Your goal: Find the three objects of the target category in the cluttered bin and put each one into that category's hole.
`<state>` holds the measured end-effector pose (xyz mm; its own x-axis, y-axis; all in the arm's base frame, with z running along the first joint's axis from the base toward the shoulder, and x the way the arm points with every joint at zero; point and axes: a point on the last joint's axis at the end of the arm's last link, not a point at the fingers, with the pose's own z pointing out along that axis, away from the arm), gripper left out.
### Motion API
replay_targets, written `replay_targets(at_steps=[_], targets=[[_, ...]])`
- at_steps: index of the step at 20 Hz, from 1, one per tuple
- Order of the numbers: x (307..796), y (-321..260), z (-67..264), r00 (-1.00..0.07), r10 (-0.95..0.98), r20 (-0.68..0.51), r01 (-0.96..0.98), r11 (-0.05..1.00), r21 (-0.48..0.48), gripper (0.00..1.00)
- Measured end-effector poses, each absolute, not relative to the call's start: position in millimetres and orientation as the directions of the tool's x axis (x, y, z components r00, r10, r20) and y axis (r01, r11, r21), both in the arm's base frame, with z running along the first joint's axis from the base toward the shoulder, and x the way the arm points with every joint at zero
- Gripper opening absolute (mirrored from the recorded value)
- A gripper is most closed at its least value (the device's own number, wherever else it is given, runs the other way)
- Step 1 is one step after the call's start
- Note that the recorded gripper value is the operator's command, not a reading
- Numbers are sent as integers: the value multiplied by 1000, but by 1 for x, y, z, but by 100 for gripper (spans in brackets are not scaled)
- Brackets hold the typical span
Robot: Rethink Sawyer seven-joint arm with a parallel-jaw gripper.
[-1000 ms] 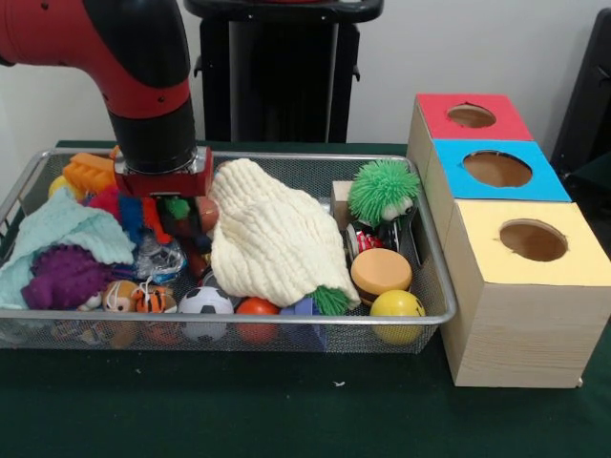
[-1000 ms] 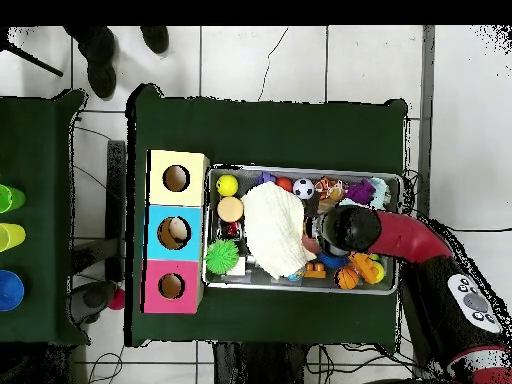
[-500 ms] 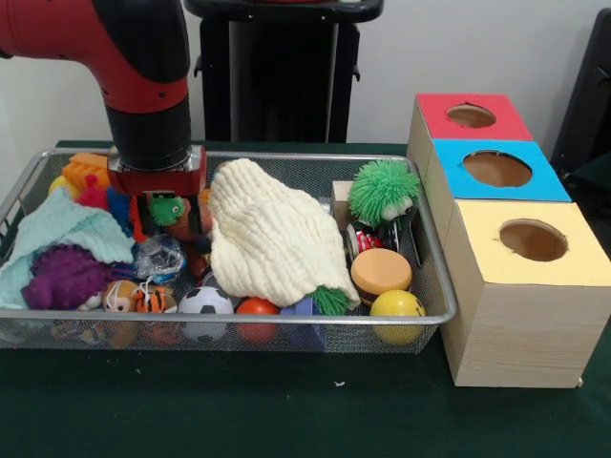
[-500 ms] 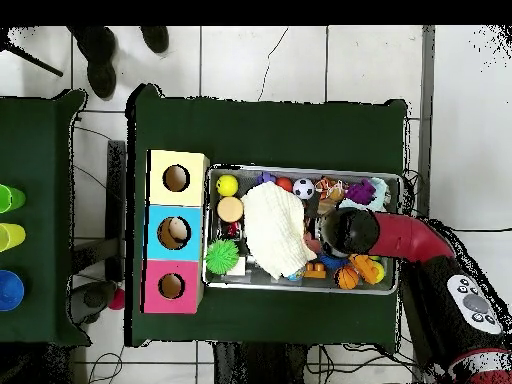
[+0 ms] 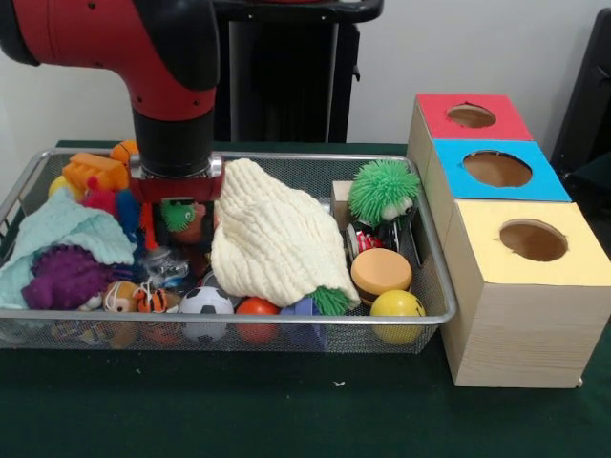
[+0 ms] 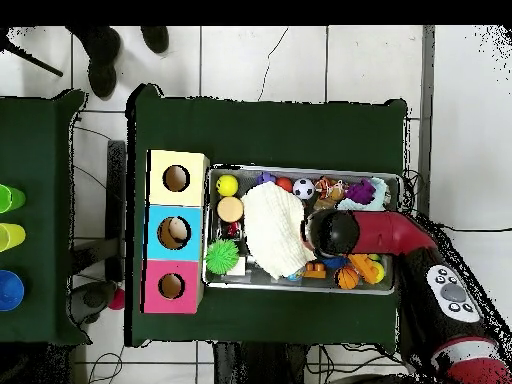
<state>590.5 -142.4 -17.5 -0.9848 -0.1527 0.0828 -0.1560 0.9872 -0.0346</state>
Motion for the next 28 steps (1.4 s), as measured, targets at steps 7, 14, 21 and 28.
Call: replay_targets(at_steps=[7, 14, 21, 28], targets=[[588, -133, -34, -977, -186, 103, -191, 981, -44, 100], [585, -139, -41, -956, -263, 132, -280, 951, -131, 100], [587, -140, -43, -920, -360, 159, -388, 896, -215, 100], [587, -144, -46, -894, -413, 172, -445, 857, -258, 100]])
